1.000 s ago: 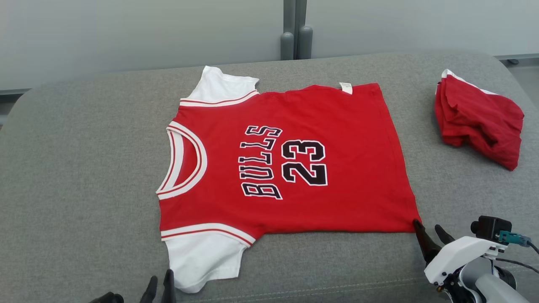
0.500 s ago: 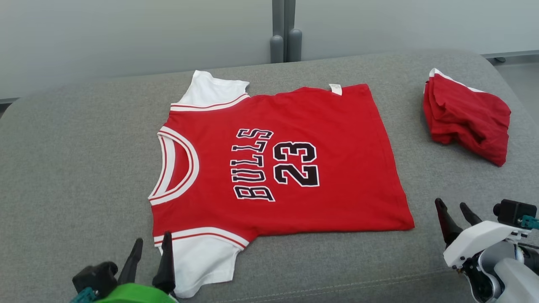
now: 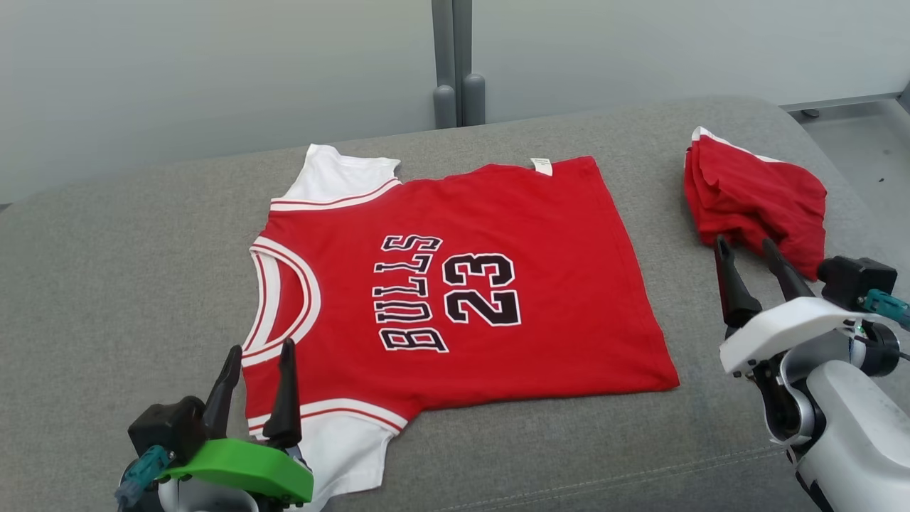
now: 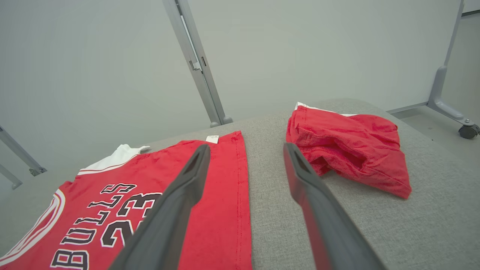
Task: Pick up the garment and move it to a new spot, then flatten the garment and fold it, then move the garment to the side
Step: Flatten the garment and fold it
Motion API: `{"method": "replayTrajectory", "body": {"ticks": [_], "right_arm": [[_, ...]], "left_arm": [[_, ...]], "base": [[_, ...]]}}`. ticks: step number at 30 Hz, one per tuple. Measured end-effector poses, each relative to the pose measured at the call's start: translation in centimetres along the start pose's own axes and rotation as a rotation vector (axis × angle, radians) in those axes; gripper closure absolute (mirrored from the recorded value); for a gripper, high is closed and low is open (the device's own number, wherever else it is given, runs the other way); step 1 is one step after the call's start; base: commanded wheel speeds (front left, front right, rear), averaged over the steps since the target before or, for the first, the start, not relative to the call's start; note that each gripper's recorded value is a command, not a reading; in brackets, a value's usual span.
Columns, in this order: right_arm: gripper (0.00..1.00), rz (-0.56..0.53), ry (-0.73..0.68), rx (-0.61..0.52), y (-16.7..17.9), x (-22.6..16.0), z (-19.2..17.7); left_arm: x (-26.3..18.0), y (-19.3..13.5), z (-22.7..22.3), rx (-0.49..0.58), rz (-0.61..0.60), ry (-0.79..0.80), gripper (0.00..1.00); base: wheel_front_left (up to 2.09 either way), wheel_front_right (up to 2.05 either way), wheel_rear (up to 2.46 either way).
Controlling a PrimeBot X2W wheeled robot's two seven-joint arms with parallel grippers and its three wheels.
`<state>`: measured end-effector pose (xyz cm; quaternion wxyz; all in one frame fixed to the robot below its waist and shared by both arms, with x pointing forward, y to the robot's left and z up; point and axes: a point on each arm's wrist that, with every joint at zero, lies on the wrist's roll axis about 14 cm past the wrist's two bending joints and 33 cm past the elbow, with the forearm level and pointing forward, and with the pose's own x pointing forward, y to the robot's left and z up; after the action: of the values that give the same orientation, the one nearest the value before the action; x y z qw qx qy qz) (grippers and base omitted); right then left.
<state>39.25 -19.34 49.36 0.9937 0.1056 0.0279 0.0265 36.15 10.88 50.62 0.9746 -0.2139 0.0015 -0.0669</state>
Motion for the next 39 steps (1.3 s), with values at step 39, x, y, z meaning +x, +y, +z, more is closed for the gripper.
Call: {"method": "replayTrajectory", "body": {"ticks": [39], "right_arm": [[0.00, 0.033, -0.089, -0.012, 3.6, -3.6, 0.6]], "left_arm": [[-2.4, 2.0, 0.8, 0.065, 0.086, -0.050, 0.00]], "base": [[0.00, 0.00, 0.00]]}}
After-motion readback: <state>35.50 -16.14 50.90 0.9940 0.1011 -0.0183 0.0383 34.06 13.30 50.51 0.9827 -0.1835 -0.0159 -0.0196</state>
